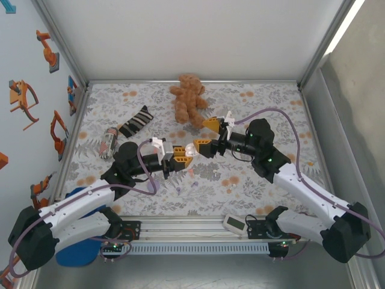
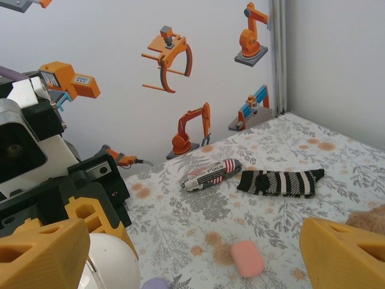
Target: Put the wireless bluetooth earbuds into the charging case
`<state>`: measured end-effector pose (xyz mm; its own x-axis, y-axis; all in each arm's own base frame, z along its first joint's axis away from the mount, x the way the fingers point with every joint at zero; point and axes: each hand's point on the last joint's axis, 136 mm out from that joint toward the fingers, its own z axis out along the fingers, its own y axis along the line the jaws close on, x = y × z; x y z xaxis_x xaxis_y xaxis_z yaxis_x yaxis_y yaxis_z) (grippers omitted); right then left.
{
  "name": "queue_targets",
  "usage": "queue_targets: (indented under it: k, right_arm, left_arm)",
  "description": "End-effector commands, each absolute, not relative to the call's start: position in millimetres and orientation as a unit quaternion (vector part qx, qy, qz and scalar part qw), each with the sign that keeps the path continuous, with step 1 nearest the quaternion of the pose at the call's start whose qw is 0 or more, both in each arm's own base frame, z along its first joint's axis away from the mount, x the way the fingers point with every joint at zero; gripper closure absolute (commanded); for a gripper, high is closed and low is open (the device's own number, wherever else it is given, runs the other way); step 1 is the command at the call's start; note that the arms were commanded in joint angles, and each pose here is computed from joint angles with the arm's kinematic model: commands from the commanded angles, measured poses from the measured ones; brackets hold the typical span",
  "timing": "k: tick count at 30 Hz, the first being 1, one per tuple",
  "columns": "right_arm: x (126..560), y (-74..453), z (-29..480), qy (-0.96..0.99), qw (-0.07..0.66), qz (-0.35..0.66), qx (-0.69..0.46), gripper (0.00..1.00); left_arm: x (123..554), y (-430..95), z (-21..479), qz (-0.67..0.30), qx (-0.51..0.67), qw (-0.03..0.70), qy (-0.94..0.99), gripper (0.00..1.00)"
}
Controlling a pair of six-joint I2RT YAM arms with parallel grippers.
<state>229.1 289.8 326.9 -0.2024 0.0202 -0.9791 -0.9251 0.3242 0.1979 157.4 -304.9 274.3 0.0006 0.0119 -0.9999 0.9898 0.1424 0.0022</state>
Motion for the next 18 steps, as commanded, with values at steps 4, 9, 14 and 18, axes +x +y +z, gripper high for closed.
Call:
queue_targets:
  k: [4, 9, 14, 18]
  right_arm:
    - [232, 267, 338, 0.675, 0.523, 0.417, -0.311, 0.10]
    - [236, 250, 313, 0.739, 0.486, 0.380, -0.271, 0.11]
    - [238, 235, 280, 0.794, 0.438, 0.357, -0.225, 0.12]
    - [237, 220, 251, 0.842, 0.377, 0.342, -0.179, 0.17]
  left_arm:
    - [154, -299, 278, -0.456, 0.459, 0.542, 0.536, 1.00]
    - [154, -292, 275, -0.458, 0.439, 0.556, 0.537, 1.00]
    - [150, -289, 276, -0.462, 0.436, 0.555, 0.537, 1.00]
    - [147, -287, 277, -0.466, 0.433, 0.552, 0.539, 1.00]
